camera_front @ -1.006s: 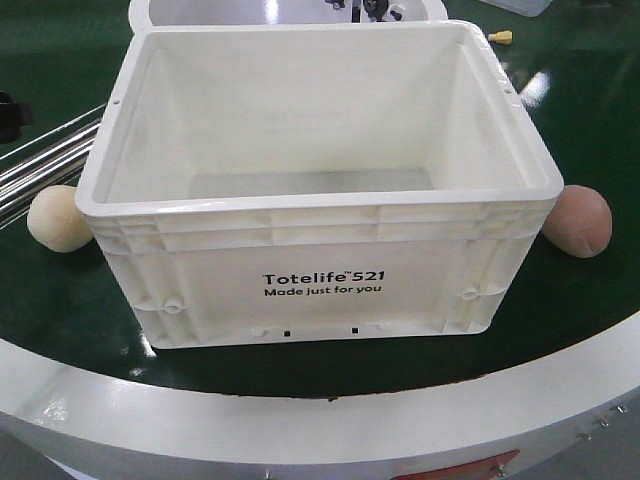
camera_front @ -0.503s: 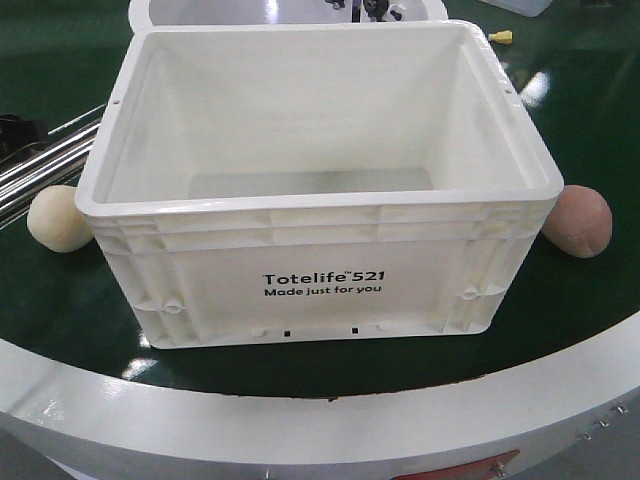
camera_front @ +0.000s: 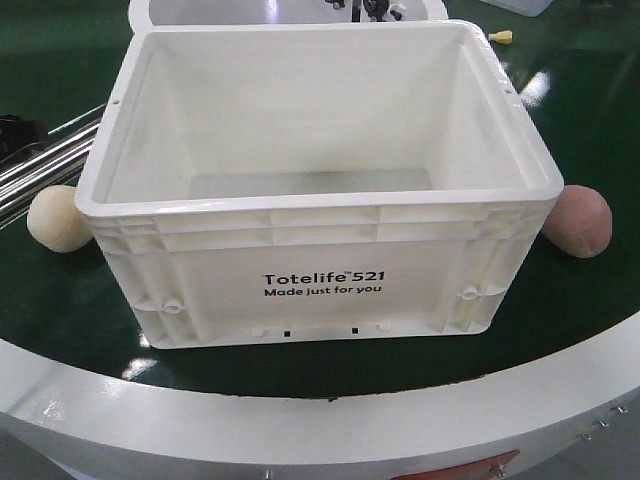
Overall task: Place moving items into box and shelve
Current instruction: 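Lower both grippers and grasp the cream and pink balls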
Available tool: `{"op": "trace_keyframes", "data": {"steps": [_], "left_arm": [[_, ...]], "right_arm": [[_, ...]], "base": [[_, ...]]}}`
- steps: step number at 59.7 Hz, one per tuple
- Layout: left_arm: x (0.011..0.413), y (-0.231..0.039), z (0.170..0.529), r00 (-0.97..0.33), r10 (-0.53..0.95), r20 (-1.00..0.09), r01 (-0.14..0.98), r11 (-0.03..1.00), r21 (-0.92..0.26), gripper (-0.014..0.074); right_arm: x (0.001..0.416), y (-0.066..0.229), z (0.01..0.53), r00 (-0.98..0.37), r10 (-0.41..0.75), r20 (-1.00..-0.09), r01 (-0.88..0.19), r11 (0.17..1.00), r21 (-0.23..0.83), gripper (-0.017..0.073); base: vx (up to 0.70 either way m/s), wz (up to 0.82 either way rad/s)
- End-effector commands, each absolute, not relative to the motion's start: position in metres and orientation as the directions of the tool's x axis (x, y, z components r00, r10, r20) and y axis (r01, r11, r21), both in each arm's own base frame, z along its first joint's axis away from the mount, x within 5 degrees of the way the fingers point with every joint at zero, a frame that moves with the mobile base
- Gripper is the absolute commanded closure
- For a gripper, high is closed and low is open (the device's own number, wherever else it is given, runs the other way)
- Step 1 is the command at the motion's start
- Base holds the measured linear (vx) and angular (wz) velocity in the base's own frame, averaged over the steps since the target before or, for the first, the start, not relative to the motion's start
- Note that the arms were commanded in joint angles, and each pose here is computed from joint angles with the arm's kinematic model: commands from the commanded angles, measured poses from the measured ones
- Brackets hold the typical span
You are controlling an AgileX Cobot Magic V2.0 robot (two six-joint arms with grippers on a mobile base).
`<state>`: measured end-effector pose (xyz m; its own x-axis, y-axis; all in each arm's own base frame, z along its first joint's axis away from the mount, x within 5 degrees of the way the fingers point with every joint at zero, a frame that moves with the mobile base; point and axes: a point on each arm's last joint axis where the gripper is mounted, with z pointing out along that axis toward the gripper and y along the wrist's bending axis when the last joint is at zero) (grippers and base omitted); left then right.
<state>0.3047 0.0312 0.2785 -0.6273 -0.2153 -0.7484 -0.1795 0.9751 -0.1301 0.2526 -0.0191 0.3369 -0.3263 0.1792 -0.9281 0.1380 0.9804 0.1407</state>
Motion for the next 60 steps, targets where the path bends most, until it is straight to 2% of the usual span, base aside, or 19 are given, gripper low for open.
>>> {"op": "trace_keyframes", "data": {"steps": [1,9,16,32,48,60], "left_arm": [[0.306,0.03,0.302,-0.539,-0.214,-0.815,-0.167,0.975,-0.145,0.0043],[0.306,0.03,0.297,-0.58,-0.159,-0.799,-0.136,0.986,-0.097,0.0043],[0.31,0.03,0.284,-0.636,-0.131,-0.76,-0.118,0.99,-0.072,0.0043],[0.317,0.029,0.264,-0.695,-0.192,-0.693,-0.146,0.981,-0.125,0.0043],[0.318,0.028,0.266,-0.678,-0.191,-0.71,-0.14,0.982,-0.131,0.0043],[0.32,0.029,0.267,-0.66,-0.193,-0.726,-0.142,0.981,-0.131,0.0043]], "right_arm": [[0.272,-0.022,0.35,-0.348,0.109,-0.931,0.132,0.989,0.067,0.0315],[0.302,-0.027,0.339,-0.51,0.091,-0.855,0.153,0.988,0.014,0.0097],[0.322,-0.03,0.326,-0.621,0.104,-0.777,0.172,0.985,-0.005,0.0006],[0.343,-0.034,0.286,-0.747,0.099,-0.657,0.173,0.984,-0.048,0.0053],[0.362,-0.035,0.241,-0.819,0.104,-0.564,0.164,0.985,-0.055,0.0067],[0.367,-0.035,0.223,-0.843,0.102,-0.528,0.157,0.986,-0.061,0.0067]], "base": [[0.0,0.0],[0.0,0.0],[0.0,0.0],[0.0,0.0],[0.0,0.0],[0.0,0.0]]}}
